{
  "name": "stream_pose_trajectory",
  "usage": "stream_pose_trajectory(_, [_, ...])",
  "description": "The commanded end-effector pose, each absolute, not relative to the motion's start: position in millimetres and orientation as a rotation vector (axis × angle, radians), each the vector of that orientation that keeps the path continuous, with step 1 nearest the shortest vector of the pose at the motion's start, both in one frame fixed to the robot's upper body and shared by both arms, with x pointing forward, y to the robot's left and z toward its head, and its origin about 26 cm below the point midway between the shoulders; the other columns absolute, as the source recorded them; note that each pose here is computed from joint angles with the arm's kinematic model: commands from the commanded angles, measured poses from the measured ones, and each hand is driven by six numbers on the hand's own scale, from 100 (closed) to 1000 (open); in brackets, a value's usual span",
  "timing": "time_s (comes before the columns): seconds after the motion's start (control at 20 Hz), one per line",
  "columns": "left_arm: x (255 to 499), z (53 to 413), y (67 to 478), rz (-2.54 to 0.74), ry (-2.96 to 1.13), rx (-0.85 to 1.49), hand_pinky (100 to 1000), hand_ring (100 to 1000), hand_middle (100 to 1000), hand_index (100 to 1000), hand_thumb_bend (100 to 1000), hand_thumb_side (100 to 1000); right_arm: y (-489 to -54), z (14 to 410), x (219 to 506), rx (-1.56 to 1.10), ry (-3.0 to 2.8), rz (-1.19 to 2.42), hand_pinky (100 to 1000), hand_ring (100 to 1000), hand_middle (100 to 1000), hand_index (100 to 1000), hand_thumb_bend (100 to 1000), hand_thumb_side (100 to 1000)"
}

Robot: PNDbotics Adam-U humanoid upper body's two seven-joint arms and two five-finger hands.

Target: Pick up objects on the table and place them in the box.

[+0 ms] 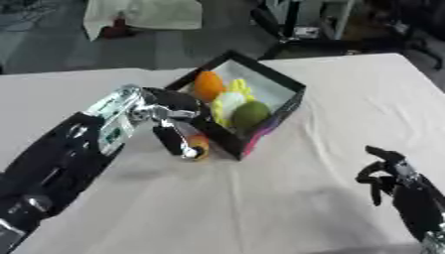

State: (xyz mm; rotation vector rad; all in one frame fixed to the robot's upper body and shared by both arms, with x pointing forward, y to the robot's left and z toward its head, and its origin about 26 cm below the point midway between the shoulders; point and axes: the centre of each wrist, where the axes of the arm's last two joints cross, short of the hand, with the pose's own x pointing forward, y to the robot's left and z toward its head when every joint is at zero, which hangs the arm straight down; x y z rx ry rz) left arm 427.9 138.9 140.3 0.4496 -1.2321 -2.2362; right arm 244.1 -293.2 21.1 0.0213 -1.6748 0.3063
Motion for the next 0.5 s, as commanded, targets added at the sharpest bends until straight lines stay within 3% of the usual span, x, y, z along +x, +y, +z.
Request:
stream_pose_trajectory(0.05, [430.3, 147.5, 138.8, -2.261, -1.239, 0.532, 777, 752, 817, 883, 252, 414, -295.9, 28.4, 246.3, 0.015, -1.698, 0.324, 735, 236, 508, 890, 100, 1000])
stream_pose_trajectory(0.5, [435.0, 134.4, 146.9, -2.293, -1.183, 0.618, 757, 735, 807, 877, 256, 387, -295.8, 28.1, 246.1, 0.015, -1.697, 0.324, 735, 235, 508, 890, 100, 1000])
